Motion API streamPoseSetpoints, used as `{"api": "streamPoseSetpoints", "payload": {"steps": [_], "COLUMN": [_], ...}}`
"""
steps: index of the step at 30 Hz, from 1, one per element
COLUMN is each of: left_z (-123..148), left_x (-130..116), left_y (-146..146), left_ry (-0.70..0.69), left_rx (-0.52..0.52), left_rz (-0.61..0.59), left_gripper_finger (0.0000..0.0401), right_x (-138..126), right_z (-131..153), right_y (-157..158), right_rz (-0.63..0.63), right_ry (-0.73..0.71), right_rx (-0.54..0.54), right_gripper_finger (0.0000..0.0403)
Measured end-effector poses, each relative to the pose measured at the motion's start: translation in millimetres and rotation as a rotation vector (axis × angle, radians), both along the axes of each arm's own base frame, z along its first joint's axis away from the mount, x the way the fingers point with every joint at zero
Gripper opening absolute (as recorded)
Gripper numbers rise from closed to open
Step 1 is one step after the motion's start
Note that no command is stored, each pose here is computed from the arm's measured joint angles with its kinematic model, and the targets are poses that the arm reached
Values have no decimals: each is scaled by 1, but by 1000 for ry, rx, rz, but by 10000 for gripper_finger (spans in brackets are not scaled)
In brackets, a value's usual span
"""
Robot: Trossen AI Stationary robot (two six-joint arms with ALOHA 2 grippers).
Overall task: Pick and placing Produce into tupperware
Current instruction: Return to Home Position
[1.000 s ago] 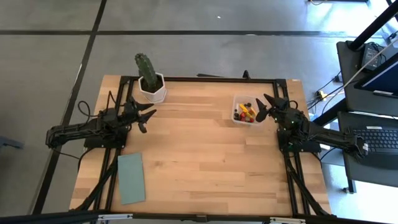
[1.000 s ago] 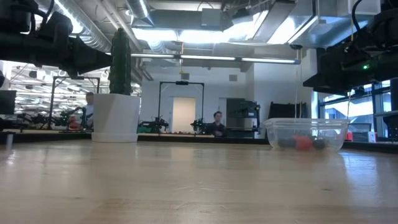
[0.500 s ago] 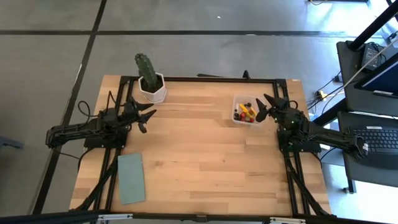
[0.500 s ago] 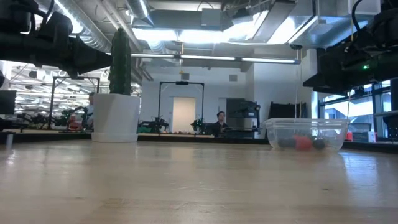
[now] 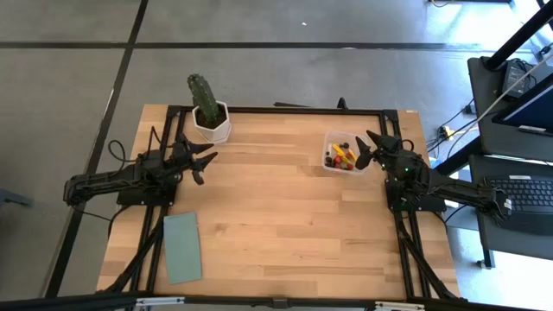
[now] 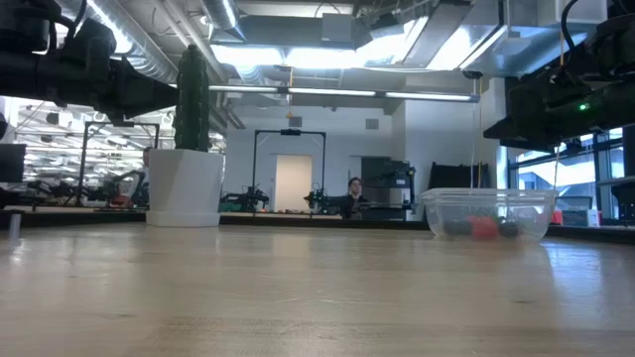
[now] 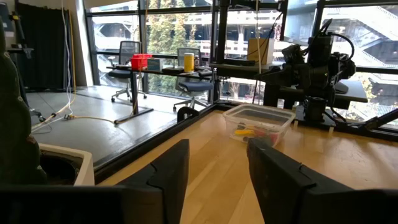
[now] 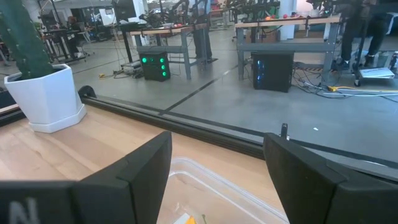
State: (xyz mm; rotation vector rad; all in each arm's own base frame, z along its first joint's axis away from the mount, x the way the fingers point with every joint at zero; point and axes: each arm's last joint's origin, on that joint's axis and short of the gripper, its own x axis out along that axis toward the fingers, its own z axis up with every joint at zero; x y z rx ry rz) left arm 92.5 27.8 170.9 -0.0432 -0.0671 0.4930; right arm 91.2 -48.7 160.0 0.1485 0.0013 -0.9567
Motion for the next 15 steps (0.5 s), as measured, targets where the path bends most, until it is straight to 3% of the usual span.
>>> {"api": "streamPoseSetpoints", "payload": {"steps": [15], "left_z": [0], "left_x": [0], "left_y": [0], "left_ry": [0], "left_rx": [0], "left_rz": [0], "left_gripper_finger": [147], "right_x": [0], "right_z": [0], "right_y": [0], "right_rz": [0], "right_ry": [0], "right_rx": [0], "right_gripper_finger": [255]}}
